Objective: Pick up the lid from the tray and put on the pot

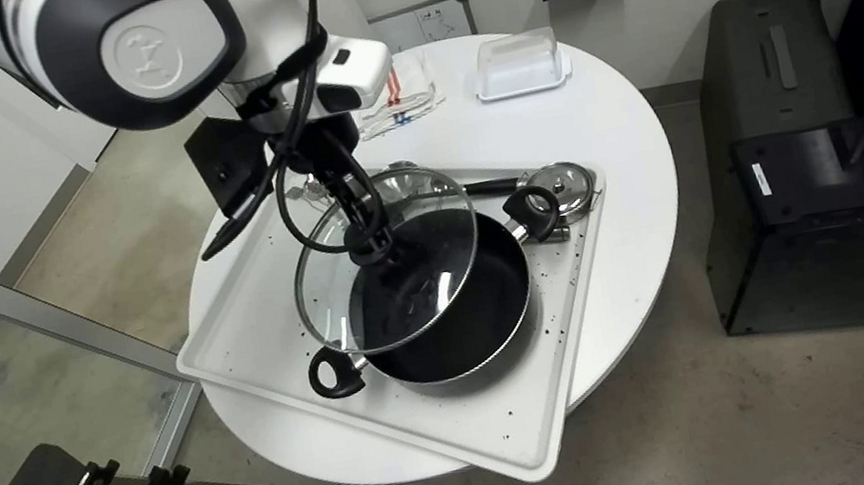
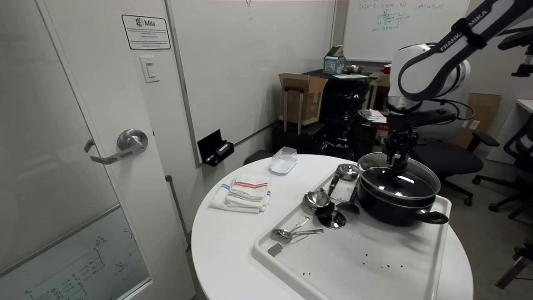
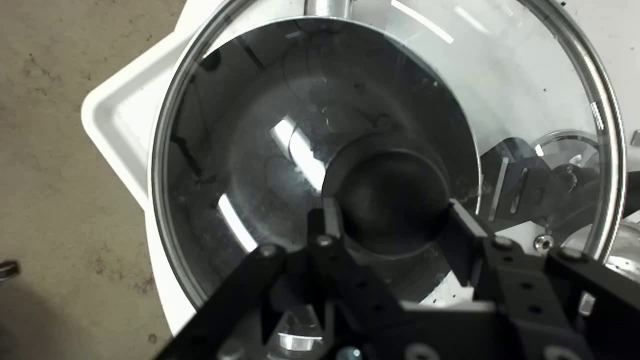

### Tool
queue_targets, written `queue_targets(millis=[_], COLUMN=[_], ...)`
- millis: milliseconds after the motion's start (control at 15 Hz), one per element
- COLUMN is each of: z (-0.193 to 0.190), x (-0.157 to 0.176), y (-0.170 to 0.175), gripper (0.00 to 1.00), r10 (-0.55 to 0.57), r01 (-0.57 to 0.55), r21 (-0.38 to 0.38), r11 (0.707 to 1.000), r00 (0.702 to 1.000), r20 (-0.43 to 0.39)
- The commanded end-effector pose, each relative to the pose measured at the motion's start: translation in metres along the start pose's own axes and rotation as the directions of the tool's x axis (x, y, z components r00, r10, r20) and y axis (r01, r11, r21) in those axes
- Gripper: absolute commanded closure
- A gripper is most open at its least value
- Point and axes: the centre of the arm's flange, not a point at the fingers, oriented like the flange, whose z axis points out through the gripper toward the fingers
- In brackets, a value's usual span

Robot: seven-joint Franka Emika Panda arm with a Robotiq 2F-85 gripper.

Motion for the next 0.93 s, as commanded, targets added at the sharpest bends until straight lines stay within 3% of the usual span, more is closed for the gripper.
queue_targets(millis=[0,867], z=[-0.001,0.029], x=[0.028,0.049], y=[0.005,0.024], gripper=[0.75,0.75], r10=[0.080,0.166], r01=[-0.080,-0.167], r21=[0.016,0.020], r11=[0.997,0.986], r00=[0.996,0.984], r20=[0.027,0.065])
